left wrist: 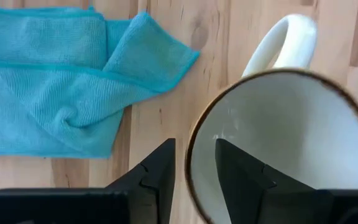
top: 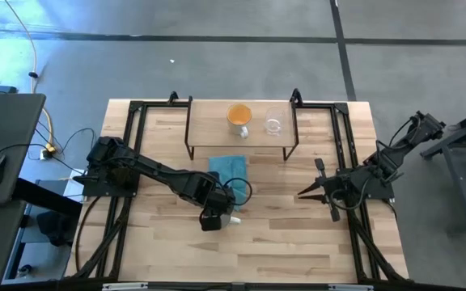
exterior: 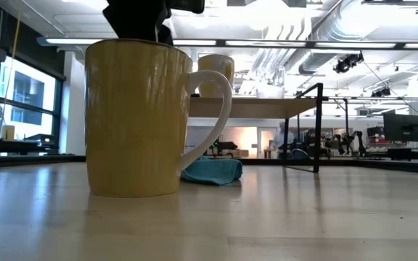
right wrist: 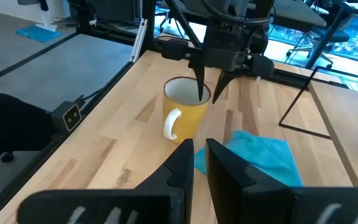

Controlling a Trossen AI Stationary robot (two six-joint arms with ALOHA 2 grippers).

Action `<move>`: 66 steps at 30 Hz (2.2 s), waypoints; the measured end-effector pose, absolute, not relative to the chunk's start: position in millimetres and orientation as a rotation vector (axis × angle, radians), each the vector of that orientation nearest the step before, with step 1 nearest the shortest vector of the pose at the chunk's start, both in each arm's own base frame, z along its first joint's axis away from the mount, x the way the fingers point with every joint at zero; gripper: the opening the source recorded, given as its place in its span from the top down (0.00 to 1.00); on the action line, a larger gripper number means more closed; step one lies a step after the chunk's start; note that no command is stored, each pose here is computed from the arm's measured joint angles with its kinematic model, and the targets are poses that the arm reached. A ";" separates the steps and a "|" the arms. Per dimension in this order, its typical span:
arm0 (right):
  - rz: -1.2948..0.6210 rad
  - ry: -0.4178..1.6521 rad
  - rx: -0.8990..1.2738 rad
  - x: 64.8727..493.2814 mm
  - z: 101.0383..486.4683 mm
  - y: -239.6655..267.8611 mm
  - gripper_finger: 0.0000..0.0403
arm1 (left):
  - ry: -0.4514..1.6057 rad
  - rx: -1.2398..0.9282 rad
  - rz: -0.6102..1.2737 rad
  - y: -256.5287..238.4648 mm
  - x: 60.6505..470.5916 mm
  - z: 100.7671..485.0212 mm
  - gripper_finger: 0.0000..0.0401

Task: Stack small to large cups/mugs on shelf
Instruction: Put the yellow mug on the shelf

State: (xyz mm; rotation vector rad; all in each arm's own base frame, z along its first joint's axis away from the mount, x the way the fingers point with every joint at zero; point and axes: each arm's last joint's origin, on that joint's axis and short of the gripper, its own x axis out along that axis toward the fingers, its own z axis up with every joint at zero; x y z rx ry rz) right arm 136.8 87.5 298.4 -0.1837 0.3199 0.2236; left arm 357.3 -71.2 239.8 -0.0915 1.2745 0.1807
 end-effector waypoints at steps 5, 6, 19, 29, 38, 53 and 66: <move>0.224 0.320 -0.180 136.8 298.4 87.5 0.92 | 1.268 -0.065 0.173 -70.9 357.8 240.0 0.78; 0.223 0.321 -0.174 136.8 298.4 87.5 0.92 | 1.268 -0.061 0.171 -70.9 357.9 240.0 0.80; 0.223 0.322 -0.167 136.8 298.4 87.5 0.92 | 1.254 -0.019 0.167 -70.5 358.8 240.6 0.98; 0.223 0.322 -0.167 136.8 298.3 87.5 0.92 | 1.273 0.014 0.168 -69.6 356.8 240.2 0.99; 0.222 0.322 -0.167 136.8 298.3 87.5 0.92 | 1.297 0.030 0.167 -64.3 354.5 241.5 1.00; 0.222 0.328 -0.171 136.5 297.7 87.3 0.92 | 1.230 0.043 0.195 -53.5 337.5 273.4 1.00; 0.221 0.328 -0.171 136.6 297.7 87.3 0.92 | 1.250 0.048 0.198 -40.1 333.2 280.3 1.00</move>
